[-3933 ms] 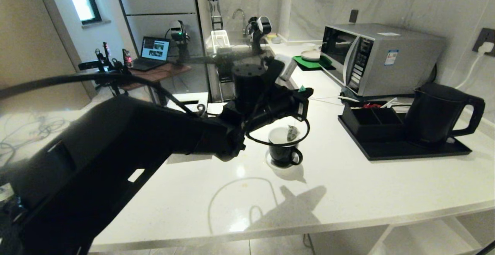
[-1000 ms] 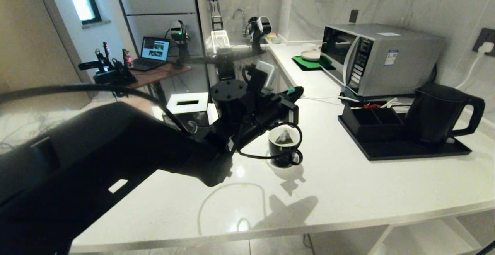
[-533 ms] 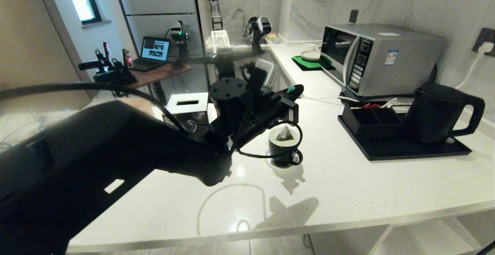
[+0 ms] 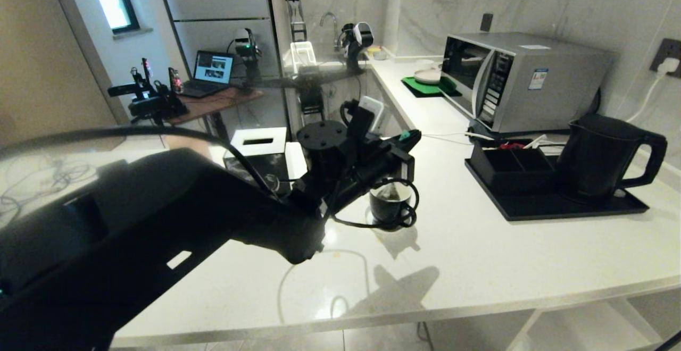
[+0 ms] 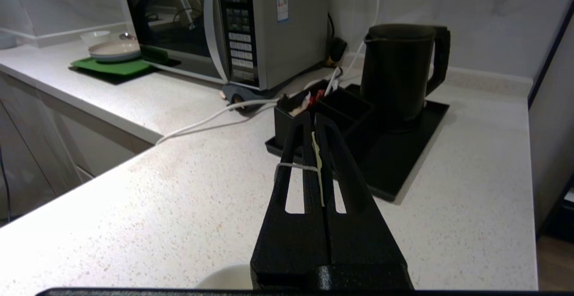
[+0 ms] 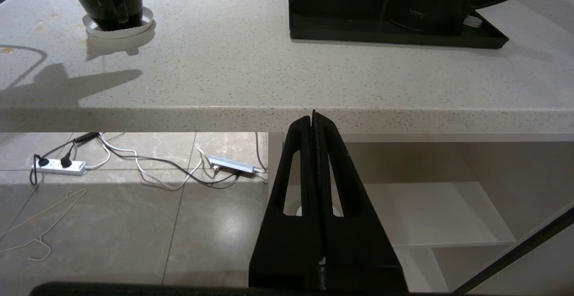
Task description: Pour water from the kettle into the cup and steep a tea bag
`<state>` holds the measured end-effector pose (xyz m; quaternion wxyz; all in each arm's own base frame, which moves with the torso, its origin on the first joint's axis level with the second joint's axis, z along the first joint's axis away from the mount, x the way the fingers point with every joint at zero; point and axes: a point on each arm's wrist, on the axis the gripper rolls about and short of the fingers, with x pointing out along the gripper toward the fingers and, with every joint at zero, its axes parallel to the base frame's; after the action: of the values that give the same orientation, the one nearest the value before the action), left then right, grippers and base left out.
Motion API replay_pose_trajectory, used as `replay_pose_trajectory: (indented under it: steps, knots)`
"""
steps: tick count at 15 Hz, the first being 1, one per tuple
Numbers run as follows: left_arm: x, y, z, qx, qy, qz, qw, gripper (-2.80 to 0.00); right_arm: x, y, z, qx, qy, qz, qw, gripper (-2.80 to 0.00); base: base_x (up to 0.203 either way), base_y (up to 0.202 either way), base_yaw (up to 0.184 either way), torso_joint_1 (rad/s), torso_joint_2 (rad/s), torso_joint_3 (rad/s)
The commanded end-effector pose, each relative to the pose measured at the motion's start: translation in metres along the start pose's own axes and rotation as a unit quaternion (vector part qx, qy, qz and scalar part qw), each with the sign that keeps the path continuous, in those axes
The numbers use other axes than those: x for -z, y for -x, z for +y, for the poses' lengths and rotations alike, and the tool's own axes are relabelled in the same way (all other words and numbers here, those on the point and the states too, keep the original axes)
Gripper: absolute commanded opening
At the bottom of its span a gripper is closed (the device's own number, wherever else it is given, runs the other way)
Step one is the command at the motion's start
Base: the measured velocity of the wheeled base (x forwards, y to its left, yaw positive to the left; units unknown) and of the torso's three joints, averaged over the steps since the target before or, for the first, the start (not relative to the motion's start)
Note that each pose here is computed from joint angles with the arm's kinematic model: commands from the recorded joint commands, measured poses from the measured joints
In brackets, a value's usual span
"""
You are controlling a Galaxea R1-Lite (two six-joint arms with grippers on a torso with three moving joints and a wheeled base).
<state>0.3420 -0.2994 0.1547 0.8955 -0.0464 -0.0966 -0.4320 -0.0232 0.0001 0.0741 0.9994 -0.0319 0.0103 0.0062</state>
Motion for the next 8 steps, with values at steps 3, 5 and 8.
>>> replay_pose_trajectory:
  steps: [3,5,8]
  knots:
    - [0.019,-0.002,0.001,0.000,0.003,0.017,0.9999,-2.80,0.000,0.000,0.000,0.000,0.000,0.001,1.000,-2.80,0.000,0.000,0.000,0.000,0.00,0.000]
    - [0.030,-0.003,-0.003,0.004,0.004,0.017,0.9998,-2.80,0.000,0.000,0.000,0.000,0.000,0.001,1.000,-2.80,0.000,0.000,0.000,0.000,0.00,0.000]
    - [0.047,-0.004,-0.004,0.006,0.004,0.013,0.9999,-2.80,0.000,0.000,0.000,0.000,0.000,0.001,1.000,-2.80,0.000,0.000,0.000,0.000,0.00,0.000]
